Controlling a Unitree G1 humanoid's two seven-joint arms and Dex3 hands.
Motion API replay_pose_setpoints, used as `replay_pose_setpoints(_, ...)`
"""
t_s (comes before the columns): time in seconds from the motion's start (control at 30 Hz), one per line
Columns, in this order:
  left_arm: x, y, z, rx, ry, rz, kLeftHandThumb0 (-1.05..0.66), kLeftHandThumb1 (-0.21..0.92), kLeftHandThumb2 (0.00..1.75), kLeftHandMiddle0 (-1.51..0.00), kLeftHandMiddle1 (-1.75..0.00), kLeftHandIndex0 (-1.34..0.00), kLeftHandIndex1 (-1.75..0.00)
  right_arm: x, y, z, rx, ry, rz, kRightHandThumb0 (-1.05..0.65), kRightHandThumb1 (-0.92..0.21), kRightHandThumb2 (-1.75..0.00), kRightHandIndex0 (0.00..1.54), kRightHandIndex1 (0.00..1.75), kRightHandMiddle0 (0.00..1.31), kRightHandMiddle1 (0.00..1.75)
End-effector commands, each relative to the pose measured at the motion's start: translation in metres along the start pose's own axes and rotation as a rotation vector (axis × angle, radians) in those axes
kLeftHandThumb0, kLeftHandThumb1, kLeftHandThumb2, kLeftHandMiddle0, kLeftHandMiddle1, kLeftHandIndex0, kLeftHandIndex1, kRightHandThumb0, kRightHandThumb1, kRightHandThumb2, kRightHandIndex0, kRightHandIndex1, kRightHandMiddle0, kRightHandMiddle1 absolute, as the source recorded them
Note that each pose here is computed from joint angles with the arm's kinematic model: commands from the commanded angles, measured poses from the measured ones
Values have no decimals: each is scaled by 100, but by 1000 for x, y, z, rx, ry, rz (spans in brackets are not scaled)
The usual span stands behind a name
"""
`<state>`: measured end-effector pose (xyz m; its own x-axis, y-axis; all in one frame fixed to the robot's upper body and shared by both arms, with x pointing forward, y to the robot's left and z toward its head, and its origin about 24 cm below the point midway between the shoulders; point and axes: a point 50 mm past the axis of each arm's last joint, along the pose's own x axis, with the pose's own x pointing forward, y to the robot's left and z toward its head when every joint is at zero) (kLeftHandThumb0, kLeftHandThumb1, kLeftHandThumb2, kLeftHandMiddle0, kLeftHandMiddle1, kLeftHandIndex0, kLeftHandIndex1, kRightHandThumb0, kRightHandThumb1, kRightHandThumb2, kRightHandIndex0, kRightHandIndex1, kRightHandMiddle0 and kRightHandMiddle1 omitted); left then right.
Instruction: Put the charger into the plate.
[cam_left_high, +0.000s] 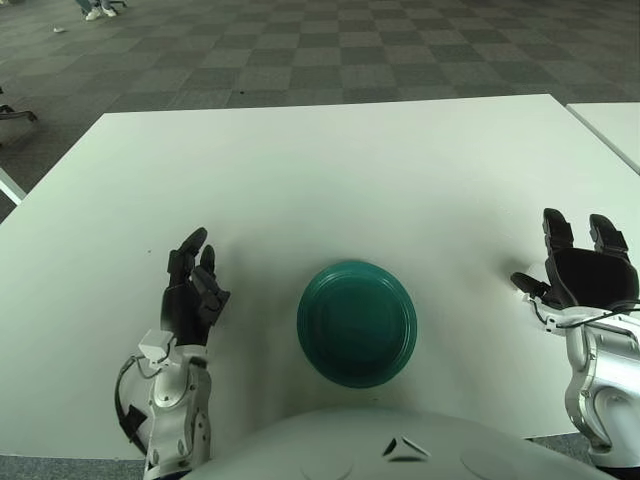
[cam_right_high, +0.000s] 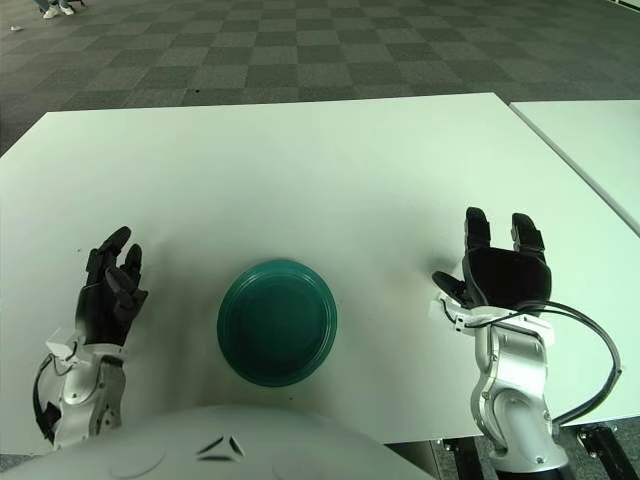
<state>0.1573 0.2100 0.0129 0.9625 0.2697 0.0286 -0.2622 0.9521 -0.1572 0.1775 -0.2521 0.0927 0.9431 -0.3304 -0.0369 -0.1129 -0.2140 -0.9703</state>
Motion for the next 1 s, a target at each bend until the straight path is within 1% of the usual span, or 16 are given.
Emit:
replay_pose_setpoints(0.0, 3, 1, 0, 11, 0, 2, -96, 92, 105, -26, 0, 0, -74, 1, -8, -3, -47, 15, 7, -105, -92, -87, 6, 2, 0, 0)
replay_pose_setpoints(0.2, 4, 2, 0, 11, -1, 2, -96, 92, 105, -26, 0, 0, -74, -1, -10, -6, -79, 40, 52, -105, -92, -91, 9, 3, 0, 0)
replay_pose_setpoints(0.27, 5, 0, 2, -10, -10, 0, -96, 92, 105, -27, 0, 0, -75, -2, -9, -7, -87, 50, 68, -105, -92, -92, 10, 3, 0, 0)
replay_pose_setpoints(0.33, 7, -3, 1, -70, -14, 8, -96, 92, 107, -29, -1, 0, -80, -3, -9, -8, -90, 60, 79, -105, -92, -93, 11, 3, 0, 0)
replay_pose_setpoints(0.47, 9, 1, -9, -149, 22, 46, -96, 92, 108, -31, -2, 0, -85, -5, -8, -9, -96, 77, 93, -105, -92, -94, 11, 4, 1, 0)
replay_pose_setpoints(0.53, 10, 0, -9, -175, 18, 53, -96, 92, 107, -32, -3, 0, -87, -6, -8, -10, -99, 86, 100, -105, -92, -94, 12, 4, 1, 1)
replay_pose_setpoints(0.73, 12, -4, -5, -241, -29, 56, -96, 92, 105, -35, -4, 0, -92, -7, -4, -17, -112, 109, 127, -105, -92, -93, 17, 5, 2, 1)
replay_pose_setpoints(0.9, 13, -6, -2, -241, -62, 54, -96, 92, 105, -37, -5, 0, -98, -7, -2, -20, -113, 110, 143, -105, -92, -90, 18, 5, 1, 1)
replay_pose_setpoints(0.97, 13, -8, -1, -234, -78, 45, -95, 92, 105, -38, -6, 0, -100, -8, -1, -21, -111, 109, 152, -105, -92, -86, 18, 5, 1, 2)
